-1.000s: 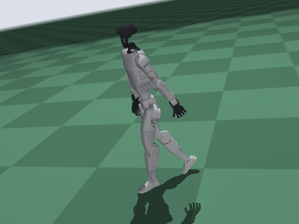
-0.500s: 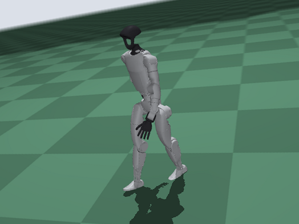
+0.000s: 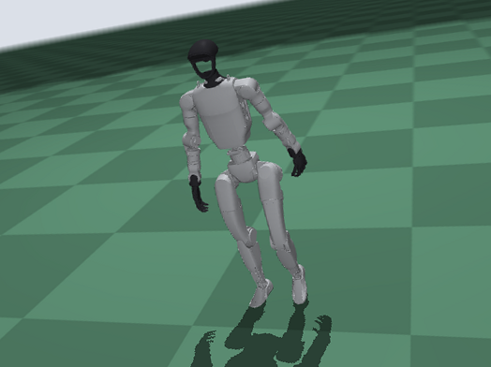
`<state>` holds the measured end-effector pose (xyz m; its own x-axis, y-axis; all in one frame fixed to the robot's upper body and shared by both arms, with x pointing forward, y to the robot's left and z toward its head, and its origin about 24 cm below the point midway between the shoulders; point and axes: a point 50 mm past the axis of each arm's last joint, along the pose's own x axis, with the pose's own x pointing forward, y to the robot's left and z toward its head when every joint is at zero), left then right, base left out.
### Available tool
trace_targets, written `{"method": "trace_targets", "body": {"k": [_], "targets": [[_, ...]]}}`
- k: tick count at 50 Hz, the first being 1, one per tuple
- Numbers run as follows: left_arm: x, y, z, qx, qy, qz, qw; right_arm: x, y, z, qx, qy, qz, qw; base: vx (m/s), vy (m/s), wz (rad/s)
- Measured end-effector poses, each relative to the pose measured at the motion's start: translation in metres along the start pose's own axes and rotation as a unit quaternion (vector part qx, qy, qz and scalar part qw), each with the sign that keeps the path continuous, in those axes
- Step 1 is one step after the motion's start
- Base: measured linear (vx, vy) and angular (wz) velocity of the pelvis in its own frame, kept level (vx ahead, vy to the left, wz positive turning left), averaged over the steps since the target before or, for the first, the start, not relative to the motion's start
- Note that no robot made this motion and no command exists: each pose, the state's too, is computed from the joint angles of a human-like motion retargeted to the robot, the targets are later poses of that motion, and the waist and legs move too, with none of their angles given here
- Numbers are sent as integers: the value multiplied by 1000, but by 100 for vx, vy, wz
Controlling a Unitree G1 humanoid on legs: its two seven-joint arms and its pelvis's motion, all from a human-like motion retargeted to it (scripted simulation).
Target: Walk run
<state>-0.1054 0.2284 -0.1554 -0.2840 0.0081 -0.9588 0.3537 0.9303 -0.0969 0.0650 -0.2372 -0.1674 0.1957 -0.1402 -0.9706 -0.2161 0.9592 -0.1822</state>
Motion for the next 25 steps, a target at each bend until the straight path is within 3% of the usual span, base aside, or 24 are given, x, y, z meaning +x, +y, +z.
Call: {"method": "trace_targets", "body": {"k": [5, 10, 18, 25], "targets": [[3, -20, -11, -129, -8, -12, 992, -3, -34, 25, -36, -47, -67, 996, 64, -13, 79], [5, -41, -6, -185, -29, -41, 981, -5, -46, 31, -18, -53, -81, 995, 75, -11, 84], [7, -54, -4, -182, -11, -48, 982, -1, -3, -3, -9, -25, -7, 1000, 97, -5, -13], [0, -4, 67, -171, -96, 65, 978, -9, 47, -60, -4, 48, 73, 996, 85, -4, 75]]}}
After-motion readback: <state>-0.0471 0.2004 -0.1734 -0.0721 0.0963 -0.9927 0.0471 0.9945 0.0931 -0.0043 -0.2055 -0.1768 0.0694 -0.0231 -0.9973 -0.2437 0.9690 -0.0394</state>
